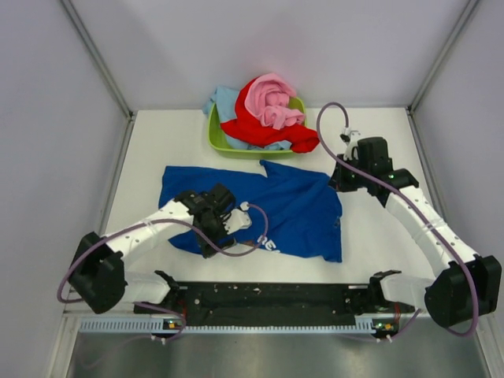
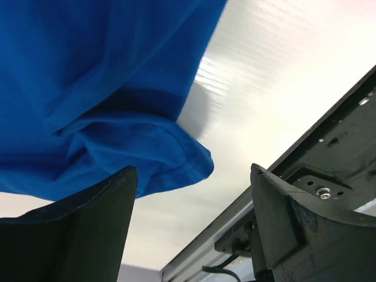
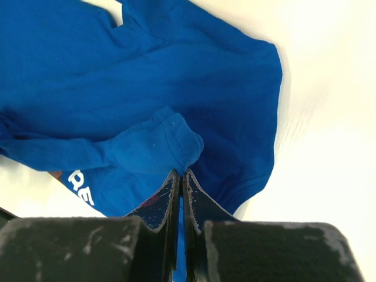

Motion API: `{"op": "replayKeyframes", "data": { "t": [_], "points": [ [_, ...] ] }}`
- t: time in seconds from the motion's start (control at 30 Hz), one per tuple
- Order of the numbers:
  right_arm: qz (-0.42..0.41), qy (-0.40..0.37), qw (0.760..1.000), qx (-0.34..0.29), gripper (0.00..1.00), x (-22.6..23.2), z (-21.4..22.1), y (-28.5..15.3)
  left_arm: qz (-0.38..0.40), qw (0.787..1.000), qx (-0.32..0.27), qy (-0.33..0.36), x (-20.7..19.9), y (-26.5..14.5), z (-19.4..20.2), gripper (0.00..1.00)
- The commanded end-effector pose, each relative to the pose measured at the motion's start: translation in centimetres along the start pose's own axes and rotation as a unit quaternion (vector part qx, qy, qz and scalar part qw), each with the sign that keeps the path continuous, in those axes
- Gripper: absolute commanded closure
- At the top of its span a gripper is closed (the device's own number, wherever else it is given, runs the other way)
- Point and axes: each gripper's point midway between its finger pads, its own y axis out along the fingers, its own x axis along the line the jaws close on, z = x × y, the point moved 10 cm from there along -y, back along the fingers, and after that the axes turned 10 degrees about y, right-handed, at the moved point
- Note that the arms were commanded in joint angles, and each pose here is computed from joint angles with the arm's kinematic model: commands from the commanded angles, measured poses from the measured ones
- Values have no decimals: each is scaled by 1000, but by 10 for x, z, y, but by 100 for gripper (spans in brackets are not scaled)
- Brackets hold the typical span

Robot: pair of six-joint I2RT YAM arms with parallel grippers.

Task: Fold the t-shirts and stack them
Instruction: Fold the flattened tshirt in 1/3 of the way

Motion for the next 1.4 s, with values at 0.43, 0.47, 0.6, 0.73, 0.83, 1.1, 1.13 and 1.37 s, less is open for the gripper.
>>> {"op": "replayKeyframes", "data": {
  "t": [0.43, 0.47, 0.6, 0.73, 0.83, 1.1, 1.13, 1.37],
  "points": [
    [-80, -26, 996, -9, 100, 18, 7, -49, -153, 980, 120, 47, 2, -19, 51, 100],
    [-106, -27, 994, -3, 100, 22, 10, -57, -149, 980, 131, 24, 5, -27, 68, 100],
    [-214, -53, 975, 4, 100, 42, 22, -101, -234, 955, 179, 32, 4, -57, 119, 100],
    [-274, -88, 958, -14, 100, 54, 26, -141, -342, 925, 147, 74, -13, -113, 134, 100],
    [-291, -113, 950, -15, 100, 58, 28, -158, -359, 917, 159, 73, -29, -144, 143, 100],
    [-383, -133, 914, 17, 100, 68, 42, -182, -353, 917, 172, 78, -61, -139, 167, 100],
    [-393, -125, 911, 29, 100, 68, 46, -182, -335, 924, 167, 79, -66, -135, 170, 100],
    [-309, -53, 947, 72, 100, 47, 55, -128, -382, 912, 128, 72, -51, -114, 161, 100]
  ]
}}
